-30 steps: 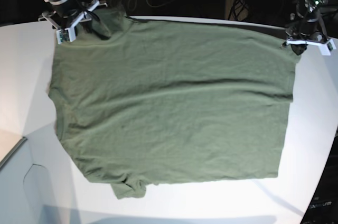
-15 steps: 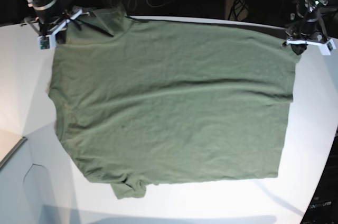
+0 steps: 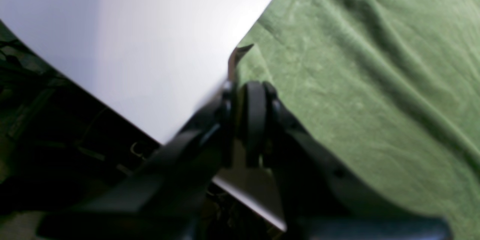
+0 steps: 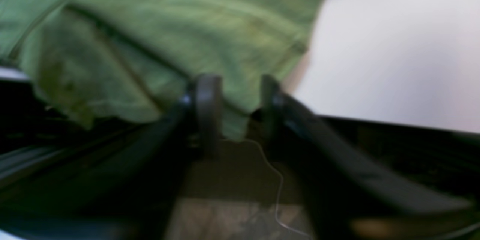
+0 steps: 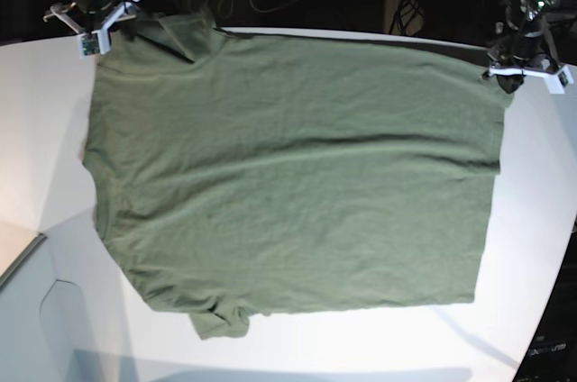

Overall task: Layout the t-shirt on the table in an organized manner, then fold the t-shirt properly
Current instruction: 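Hold the shoulder edge with both grippers and adjust the grip, then fold the shoulder edge over onto the shirt with both grippers, then hold the folded edge with both grippers and press it flat, then lift the folded edge with both grippers and pull it back open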

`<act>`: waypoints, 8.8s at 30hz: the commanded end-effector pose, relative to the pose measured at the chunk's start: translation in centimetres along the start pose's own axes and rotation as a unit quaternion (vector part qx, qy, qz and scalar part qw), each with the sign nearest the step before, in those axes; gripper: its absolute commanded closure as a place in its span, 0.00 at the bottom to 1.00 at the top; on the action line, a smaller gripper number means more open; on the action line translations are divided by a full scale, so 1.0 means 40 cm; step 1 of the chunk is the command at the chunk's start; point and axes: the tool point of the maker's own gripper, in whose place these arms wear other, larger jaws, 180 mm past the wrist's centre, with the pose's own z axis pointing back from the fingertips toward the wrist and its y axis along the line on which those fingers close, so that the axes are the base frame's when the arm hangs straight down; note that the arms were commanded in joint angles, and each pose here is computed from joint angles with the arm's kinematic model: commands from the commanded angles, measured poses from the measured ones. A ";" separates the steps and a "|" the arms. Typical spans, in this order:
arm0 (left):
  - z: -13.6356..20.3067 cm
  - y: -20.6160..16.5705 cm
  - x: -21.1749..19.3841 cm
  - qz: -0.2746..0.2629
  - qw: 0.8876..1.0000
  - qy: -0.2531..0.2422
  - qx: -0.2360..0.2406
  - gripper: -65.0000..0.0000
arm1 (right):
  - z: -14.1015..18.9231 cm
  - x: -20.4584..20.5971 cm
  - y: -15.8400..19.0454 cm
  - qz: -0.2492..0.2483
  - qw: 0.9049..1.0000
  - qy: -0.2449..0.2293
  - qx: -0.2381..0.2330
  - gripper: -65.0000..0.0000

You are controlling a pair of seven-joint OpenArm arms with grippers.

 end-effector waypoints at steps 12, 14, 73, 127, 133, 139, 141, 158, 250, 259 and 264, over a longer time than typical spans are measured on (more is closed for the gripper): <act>0.002 -0.006 0.028 -0.003 1.000 -0.018 -0.006 0.92 | -0.071 -0.027 -0.032 -0.044 0.999 0.005 -0.002 0.33; 0.002 -0.006 0.028 -0.003 1.000 -0.018 -0.006 0.92 | -0.081 -0.032 -0.028 -0.049 0.999 0.008 0.001 0.33; -0.116 -0.129 0.226 0.027 0.994 -0.092 -0.051 0.92 | -0.253 0.365 -0.166 -0.081 0.986 -0.147 -0.003 1.00; -0.111 -0.050 0.026 0.014 1.000 0.002 -0.021 0.55 | -0.193 0.291 -0.193 -0.048 0.991 -0.126 -0.026 0.46; -0.115 -0.051 0.026 0.017 1.000 0.003 -0.021 0.55 | -0.195 0.289 -0.193 -0.048 0.991 -0.124 -0.025 0.46; -0.146 -0.041 -0.025 0.036 0.999 0.033 -0.012 0.55 | -0.195 0.289 -0.193 -0.048 0.991 -0.124 -0.025 0.46; -0.149 -0.035 -0.038 0.038 0.998 0.039 -0.009 0.56 | -0.194 0.290 -0.195 -0.047 0.991 -0.124 -0.026 0.46; -0.162 -0.064 -0.010 0.040 0.999 0.029 -0.020 1.00 | -0.186 0.294 -0.224 -0.055 0.989 -0.130 -0.040 0.46; -0.093 -0.105 0.122 -0.044 0.996 0.060 -0.048 1.00 | -0.164 0.280 -0.269 0.010 0.998 -0.035 -0.048 1.00; -0.096 -0.055 0.058 -0.036 0.994 0.094 -0.029 1.00 | -0.144 0.166 -0.243 0.012 0.999 -0.014 -0.035 1.00; -0.096 -0.055 0.060 -0.037 0.994 0.094 -0.029 1.00 | -0.127 0.133 -0.232 0.015 0.999 -0.024 -0.030 1.00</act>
